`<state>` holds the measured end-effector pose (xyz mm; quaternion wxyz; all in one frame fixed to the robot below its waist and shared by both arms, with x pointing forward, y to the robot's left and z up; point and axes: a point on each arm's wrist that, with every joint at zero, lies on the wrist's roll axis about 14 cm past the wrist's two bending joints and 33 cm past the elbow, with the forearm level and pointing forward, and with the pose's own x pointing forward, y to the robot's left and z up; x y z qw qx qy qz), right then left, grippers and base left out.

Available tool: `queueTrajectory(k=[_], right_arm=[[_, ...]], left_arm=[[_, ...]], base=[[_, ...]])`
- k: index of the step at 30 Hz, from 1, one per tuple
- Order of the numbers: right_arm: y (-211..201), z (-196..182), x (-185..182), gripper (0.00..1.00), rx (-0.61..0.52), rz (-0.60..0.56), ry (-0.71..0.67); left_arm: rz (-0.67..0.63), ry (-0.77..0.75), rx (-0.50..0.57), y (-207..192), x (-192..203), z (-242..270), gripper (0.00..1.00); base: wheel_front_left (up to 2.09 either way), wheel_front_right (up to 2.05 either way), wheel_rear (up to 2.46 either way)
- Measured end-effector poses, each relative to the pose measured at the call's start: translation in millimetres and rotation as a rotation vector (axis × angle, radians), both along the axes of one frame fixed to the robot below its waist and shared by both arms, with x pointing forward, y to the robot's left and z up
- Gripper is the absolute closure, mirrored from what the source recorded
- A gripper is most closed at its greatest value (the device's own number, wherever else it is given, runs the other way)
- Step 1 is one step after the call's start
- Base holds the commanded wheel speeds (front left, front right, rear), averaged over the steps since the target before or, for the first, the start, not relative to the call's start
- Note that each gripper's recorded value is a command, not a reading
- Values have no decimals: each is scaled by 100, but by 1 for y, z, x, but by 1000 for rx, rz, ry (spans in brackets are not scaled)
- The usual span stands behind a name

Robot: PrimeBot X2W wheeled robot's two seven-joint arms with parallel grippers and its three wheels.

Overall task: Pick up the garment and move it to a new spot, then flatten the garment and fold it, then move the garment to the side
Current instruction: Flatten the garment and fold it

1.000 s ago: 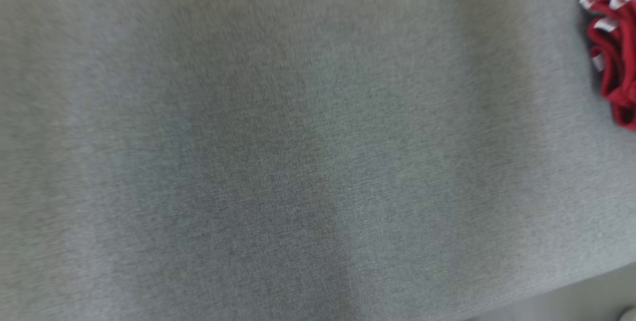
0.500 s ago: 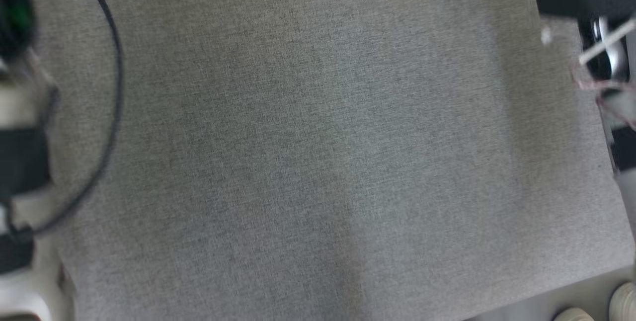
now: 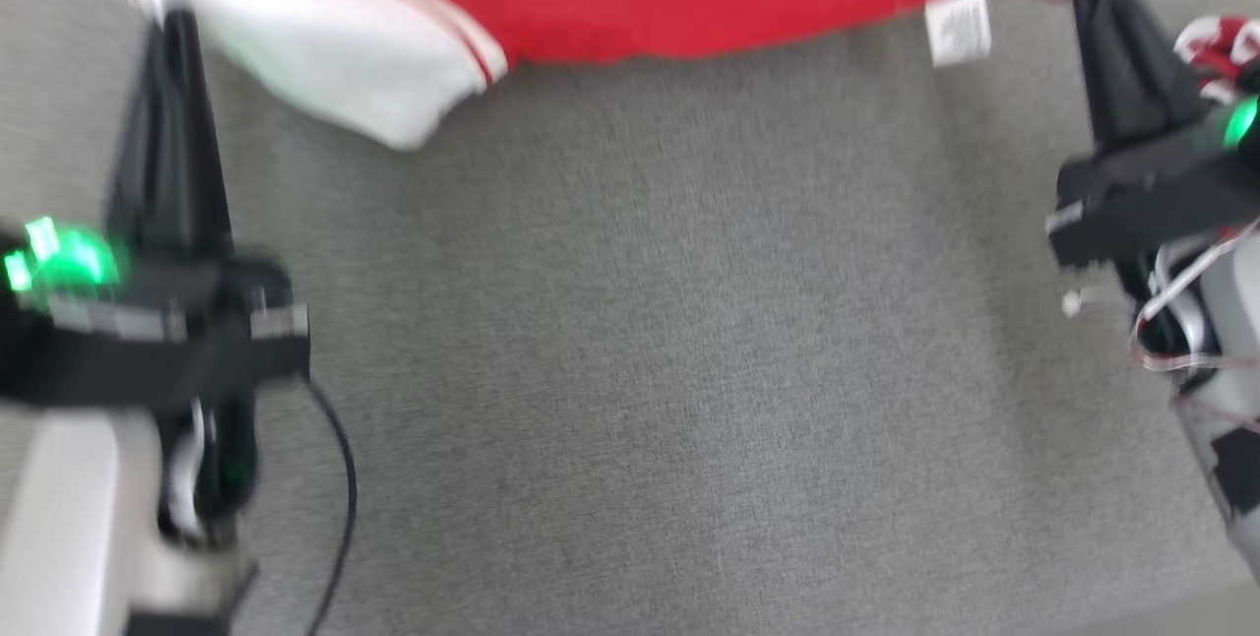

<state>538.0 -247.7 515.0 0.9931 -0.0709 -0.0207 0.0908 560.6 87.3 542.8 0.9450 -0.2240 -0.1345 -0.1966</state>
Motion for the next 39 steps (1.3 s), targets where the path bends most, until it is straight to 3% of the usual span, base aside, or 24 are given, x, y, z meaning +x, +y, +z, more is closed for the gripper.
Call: queueTrajectory(k=[12, 16, 23, 39], right_arm=[[1, 9, -58, 100, 81, -10, 69], [0, -8, -77, 100, 98, -24, 167], [-9, -52, -119, 100, 135, -87, 418], [-4, -98, -198, 100, 303, -191, 619]], left_arm=[[176, 200, -64, 62, -105, -25, 100], [198, 227, -72, 67, -131, -28, 100], [200, 305, -60, 70, -170, -46, 100], [96, 544, 7, 61, -212, -93, 100]], base=[[0, 0, 0], [0, 0, 0], [0, 0, 0], [0, 0, 0]])
